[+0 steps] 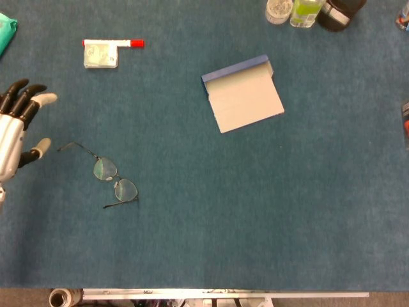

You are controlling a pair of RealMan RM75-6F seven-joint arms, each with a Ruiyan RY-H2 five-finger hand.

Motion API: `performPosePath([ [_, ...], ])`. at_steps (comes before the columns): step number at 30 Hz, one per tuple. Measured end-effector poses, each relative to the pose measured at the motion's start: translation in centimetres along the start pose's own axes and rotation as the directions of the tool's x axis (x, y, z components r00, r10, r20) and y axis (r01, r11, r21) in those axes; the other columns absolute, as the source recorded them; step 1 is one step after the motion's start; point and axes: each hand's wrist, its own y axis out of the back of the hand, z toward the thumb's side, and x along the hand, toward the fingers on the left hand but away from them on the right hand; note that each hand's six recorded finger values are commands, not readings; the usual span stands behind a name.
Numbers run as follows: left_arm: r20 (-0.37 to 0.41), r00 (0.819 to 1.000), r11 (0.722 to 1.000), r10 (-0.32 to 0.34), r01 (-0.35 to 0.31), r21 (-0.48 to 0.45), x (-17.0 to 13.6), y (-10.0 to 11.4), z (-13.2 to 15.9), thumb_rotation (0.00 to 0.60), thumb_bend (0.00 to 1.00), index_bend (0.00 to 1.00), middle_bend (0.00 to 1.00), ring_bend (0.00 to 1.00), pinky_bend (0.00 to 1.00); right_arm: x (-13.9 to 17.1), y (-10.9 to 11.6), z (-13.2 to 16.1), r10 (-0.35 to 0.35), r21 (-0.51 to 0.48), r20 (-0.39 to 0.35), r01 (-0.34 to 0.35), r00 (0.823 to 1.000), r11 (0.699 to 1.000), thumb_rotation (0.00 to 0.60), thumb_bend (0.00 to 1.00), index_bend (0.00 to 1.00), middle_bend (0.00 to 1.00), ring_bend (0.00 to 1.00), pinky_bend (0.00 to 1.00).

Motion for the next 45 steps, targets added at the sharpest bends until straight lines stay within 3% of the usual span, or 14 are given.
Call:
performPosePath([
  [15,0.067,0.997,0.997,-0.028,0.033,-0.077,2.3,-3.7,-0.1,0.6,0.09,0.26,0.22,0.13,0.26,-0.1,-0.2,0.0,0.01,-0.004,-0.001,-0.01,1.0,1.0,0.6,0.34,0.57,0.46,0.25,0.33],
  [31,0.099,0.995,0.993,-0.034,0.044,-0.106,1.9,-4.3,0.8,0.6,0.09,0.26,0.22,0.13,0.26,-0.1,-0.1,0.0,0.009,-0.007,-0.001,-0.009,1.0,1.0,0.6,0.34,0.57,0.46,0.25,0.33],
  [45,0.181,0.983,0.992,-0.038,0.059,-0.111,-0.3,-4.4,2.9,0.6,0.09,0.26,0.22,0.13,0.26,-0.1,-0.2,0.0,0.01,-0.009,-0.001,-0.01,1.0,1.0,0.6,0.34,0.57,0.46,0.25,0.33],
])
